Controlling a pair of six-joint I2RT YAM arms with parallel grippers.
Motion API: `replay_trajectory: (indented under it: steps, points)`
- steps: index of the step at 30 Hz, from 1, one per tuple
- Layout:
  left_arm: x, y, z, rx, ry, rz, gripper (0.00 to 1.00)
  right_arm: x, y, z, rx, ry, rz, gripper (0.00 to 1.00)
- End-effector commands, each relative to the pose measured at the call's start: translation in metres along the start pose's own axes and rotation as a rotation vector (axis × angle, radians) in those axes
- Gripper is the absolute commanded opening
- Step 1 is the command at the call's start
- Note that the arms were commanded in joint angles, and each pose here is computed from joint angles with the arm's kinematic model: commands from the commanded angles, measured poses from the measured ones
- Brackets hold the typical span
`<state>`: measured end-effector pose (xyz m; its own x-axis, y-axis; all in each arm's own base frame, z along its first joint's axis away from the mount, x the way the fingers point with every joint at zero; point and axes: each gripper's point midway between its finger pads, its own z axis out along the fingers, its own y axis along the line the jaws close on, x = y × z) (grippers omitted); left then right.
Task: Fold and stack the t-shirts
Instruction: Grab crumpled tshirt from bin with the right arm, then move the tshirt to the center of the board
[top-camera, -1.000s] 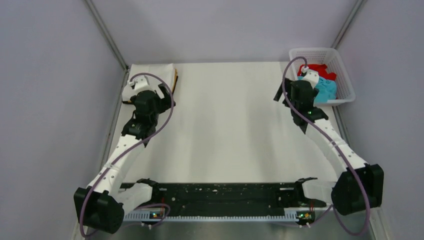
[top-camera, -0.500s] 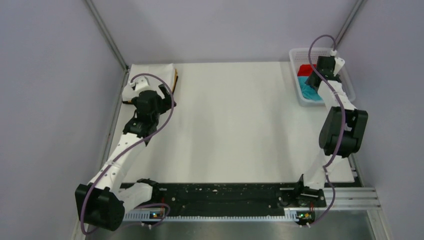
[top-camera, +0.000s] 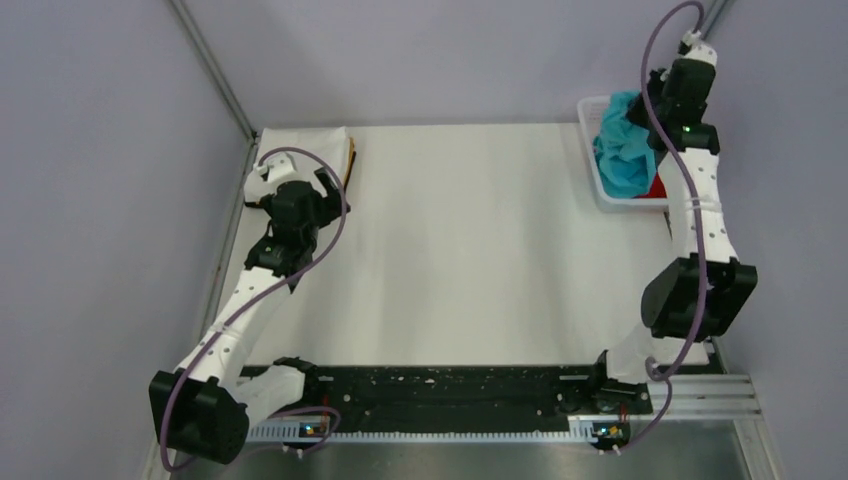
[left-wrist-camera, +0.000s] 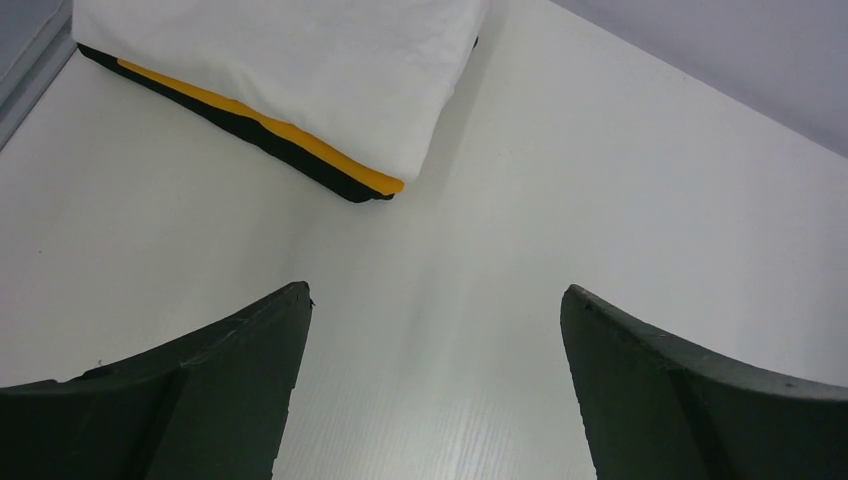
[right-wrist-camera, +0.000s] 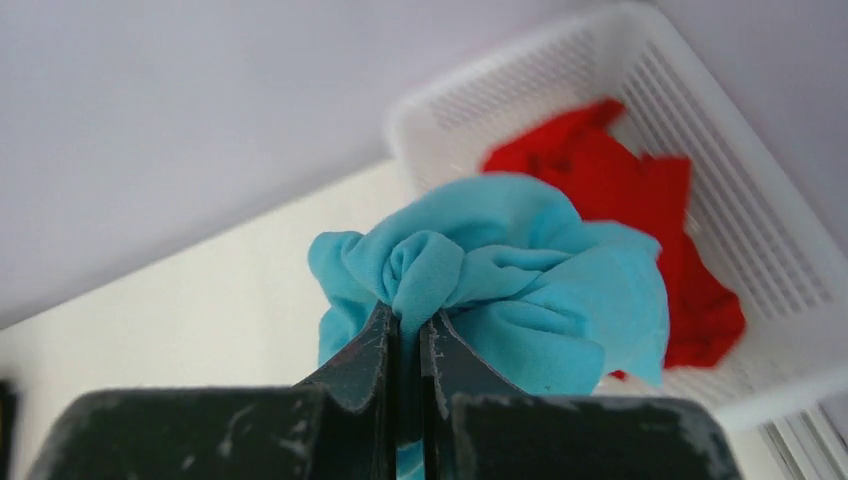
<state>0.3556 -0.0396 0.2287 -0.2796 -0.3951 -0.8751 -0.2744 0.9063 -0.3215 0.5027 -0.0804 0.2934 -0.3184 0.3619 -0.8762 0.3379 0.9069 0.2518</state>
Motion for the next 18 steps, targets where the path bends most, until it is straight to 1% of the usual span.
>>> replay_trajectory:
  steps: [1, 3, 6, 9, 11, 13, 14, 16, 18]
  points:
    - [-0.023, -0.004, -0.005, 0.008, -0.067, -0.03, 0.99, -0.079, 0.125, -0.114, -0.445, -0.215, -0.132, 0.0]
    - [-0.025, -0.005, -0.007, 0.011, -0.07, -0.033, 0.99, -0.075, 0.176, -0.153, -0.62, -0.226, -0.186, 0.0]
    - [-0.025, -0.003, -0.01, 0.011, -0.074, -0.042, 0.99, -0.069, 0.229, -0.206, -0.883, -0.221, -0.239, 0.0]
    - [-0.023, 0.0, -0.014, 0.007, -0.075, -0.05, 0.99, -0.055, 0.266, -0.248, -1.094, -0.195, -0.291, 0.0]
    - [-0.021, 0.004, -0.017, -0.003, -0.074, -0.055, 0.99, -0.042, 0.282, -0.267, -1.201, -0.166, -0.322, 0.0]
    - [-0.021, 0.008, -0.02, -0.022, -0.073, -0.06, 0.99, -0.031, 0.286, -0.266, -1.221, -0.14, -0.324, 0.0]
    - [-0.02, 0.011, -0.021, -0.035, -0.071, -0.064, 0.99, -0.024, 0.284, -0.259, -1.202, -0.128, -0.322, 0.0]
    - [-0.02, 0.016, -0.024, -0.062, -0.064, -0.071, 0.99, -0.006, 0.274, -0.236, -1.123, -0.1, -0.313, 0.0]
    - [-0.016, 0.019, -0.026, -0.075, -0.051, -0.073, 0.99, 0.034, 0.258, -0.202, -1.024, -0.018, -0.292, 0.0]
